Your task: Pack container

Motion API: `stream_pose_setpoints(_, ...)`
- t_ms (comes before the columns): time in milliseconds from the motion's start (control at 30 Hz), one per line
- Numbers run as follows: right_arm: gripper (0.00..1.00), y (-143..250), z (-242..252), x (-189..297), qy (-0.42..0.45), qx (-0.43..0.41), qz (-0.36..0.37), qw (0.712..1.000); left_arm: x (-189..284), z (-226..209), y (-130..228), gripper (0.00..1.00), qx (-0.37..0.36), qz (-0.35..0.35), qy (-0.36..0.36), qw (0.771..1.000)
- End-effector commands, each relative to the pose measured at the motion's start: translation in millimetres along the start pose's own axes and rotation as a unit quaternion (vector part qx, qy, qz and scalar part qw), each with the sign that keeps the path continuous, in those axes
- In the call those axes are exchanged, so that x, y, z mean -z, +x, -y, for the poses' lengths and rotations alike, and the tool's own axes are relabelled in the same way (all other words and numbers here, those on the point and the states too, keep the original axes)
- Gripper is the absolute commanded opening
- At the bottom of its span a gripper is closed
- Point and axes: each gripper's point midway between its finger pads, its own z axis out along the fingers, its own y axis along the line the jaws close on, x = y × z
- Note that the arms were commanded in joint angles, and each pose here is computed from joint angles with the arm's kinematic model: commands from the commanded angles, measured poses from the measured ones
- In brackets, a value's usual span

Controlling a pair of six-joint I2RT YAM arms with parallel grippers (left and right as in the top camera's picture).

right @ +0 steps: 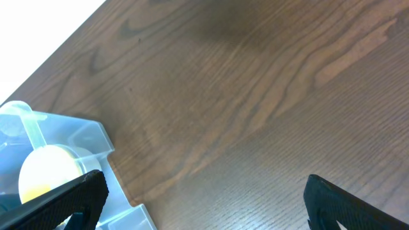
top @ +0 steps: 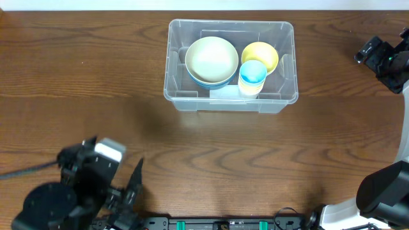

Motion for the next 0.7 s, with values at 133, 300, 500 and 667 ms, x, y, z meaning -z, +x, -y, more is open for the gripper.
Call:
stream_pose_setpoints(133,0.99,-6.1,-0.9,11.9,-0.004,-0.005,0.016,1.000,23.6,-9.2,34.9,0.98,0.091,-0.013,-0.034,0.995)
stream_pose_setpoints(300,0.99,-6.1,-0.9,11.9,-0.004,-0.005,0.016,1.000,30.1,-16.2,47.9,0.98,0.149,0.033,-0.084,0.985)
stream_pose_setpoints(500,0.99,-6.1,-0.8,11.9,-0.004,-0.005,0.016,1.000,6.7,-28.1,33.3,0.98,0.169,0.166,-0.126,0.963)
stream_pose_setpoints(667,0.99,-6.1,-0.9,11.9,-0.004,-0.005,0.016,1.000,-41.8,-43.0,21.2,0.98,0.164,0.246,-0.143,0.945)
